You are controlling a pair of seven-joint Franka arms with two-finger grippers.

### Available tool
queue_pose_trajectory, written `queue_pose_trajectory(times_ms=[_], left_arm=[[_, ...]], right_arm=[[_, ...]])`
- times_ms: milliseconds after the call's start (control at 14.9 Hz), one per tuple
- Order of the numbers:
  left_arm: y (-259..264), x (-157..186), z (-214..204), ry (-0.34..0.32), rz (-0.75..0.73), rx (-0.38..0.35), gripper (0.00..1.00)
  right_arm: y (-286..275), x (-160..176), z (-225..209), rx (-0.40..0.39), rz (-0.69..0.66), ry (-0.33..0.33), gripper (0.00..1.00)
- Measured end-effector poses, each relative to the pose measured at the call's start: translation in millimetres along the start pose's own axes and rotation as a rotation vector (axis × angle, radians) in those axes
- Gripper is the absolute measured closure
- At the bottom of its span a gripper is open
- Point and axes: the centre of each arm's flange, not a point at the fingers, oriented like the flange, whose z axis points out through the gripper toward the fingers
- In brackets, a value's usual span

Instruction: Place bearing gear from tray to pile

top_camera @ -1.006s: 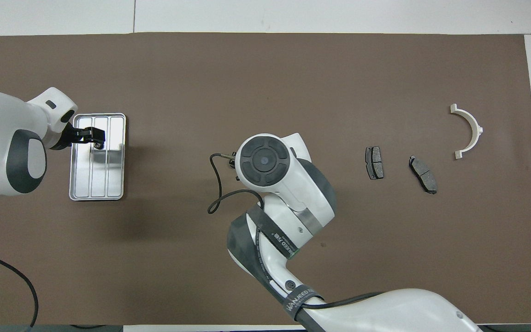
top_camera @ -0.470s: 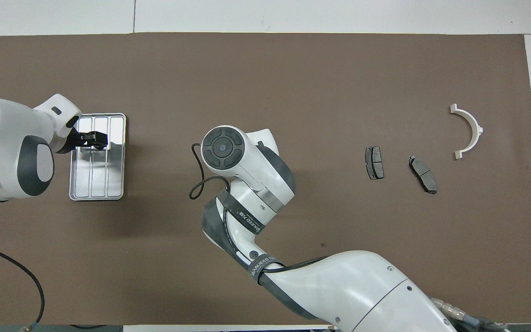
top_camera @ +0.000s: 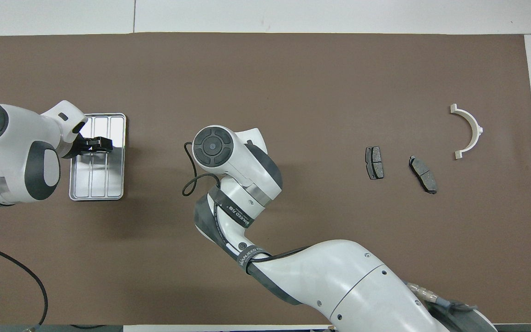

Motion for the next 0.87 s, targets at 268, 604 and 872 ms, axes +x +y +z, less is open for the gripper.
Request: queue_pose_trajectory(times_ms=[268,604,872], left_arm=[[7.8,2.1,-8.1,0.021,0.000,-0.014,0.53],[10.9,6.1,-12.9,0.037,0.003,-0.016,0.76],[20.5,33.4,-61.9,-0.003,0.004,-0.036,0.76]], right_arm=[[-0.5,4.6,-0.6,0.004,0.006,0.005,0.13],[-0.7,5.6,-5.8,-0.003,0.007,0.003,0.45],[-0.3,6.1,-8.0,-0.004,0.008,0.004,0.65]])
